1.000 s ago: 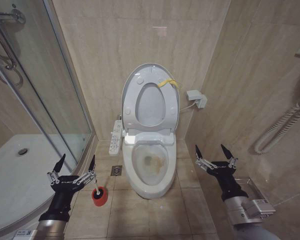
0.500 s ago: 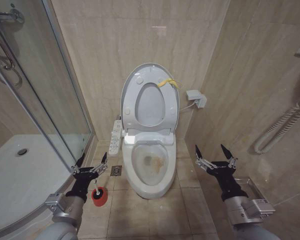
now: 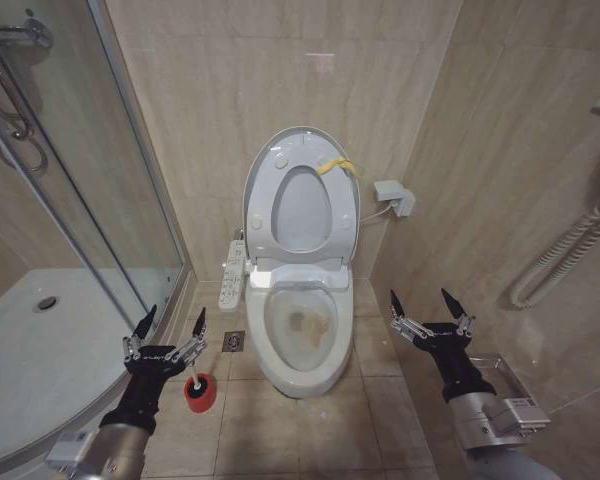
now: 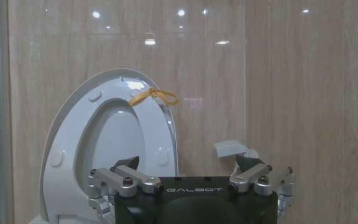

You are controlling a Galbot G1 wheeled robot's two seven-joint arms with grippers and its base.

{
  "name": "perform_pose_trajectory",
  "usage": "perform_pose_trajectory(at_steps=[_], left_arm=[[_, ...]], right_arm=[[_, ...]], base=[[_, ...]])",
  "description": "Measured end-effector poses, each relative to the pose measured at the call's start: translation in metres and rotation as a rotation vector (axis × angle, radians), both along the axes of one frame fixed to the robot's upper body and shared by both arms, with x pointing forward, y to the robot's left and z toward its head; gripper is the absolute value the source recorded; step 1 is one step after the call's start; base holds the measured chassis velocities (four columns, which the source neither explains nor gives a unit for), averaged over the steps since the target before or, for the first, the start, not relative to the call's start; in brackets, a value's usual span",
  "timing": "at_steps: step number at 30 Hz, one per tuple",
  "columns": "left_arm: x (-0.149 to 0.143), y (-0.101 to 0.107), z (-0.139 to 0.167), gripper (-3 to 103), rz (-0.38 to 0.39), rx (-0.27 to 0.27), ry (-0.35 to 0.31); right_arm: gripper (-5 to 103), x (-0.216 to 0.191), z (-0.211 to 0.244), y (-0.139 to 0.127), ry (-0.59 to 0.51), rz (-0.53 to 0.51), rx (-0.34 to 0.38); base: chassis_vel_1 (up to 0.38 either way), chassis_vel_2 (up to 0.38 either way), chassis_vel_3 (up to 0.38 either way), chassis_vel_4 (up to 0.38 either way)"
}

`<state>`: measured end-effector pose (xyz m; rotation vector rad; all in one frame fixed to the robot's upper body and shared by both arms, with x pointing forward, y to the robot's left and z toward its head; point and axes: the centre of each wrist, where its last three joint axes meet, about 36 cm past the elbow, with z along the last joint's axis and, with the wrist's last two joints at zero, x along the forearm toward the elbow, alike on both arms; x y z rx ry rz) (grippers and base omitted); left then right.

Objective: Open the toilet lid, clean the toilet bowl with a toilet brush, close the toilet lid, and flush.

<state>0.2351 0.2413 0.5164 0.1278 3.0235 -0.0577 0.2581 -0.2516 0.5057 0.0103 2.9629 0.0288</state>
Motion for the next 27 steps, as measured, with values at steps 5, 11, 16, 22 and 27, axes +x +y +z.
perform_pose_trajectory(at_steps=[5, 11, 16, 22, 27], left_arm=[[-0.001, 0.0, 0.0, 92, 0.0, 0.003, 0.0], [0.005, 0.01, -0.034, 90, 0.023, 0.047, 0.006], [0.006, 0.027, -0.086, 86, 0.044, 0.112, 0.027], [-0.002, 0.044, -0.14, 85, 0.048, 0.184, 0.053], [-0.012, 0.055, -0.172, 85, 0.041, 0.226, 0.071]], right_arm=[[100, 0.0, 0.0, 0.0, 0.0, 0.0, 0.0], [100, 0.0, 0.0, 0.0, 0.0, 0.0, 0.0], [100, 0.0, 0.0, 0.0, 0.0, 0.0, 0.001], [100, 0.0, 0.0, 0.0, 0.0, 0.0, 0.001], [100, 0.0, 0.0, 0.0, 0.0, 0.0, 0.001]], base=[[0.0, 0.0, 0.0, 0.0], [0.0, 0.0, 0.0, 0.0], [0.0, 0.0, 0.0, 0.0], [0.0, 0.0, 0.0, 0.0], [0.0, 0.0, 0.0, 0.0]])
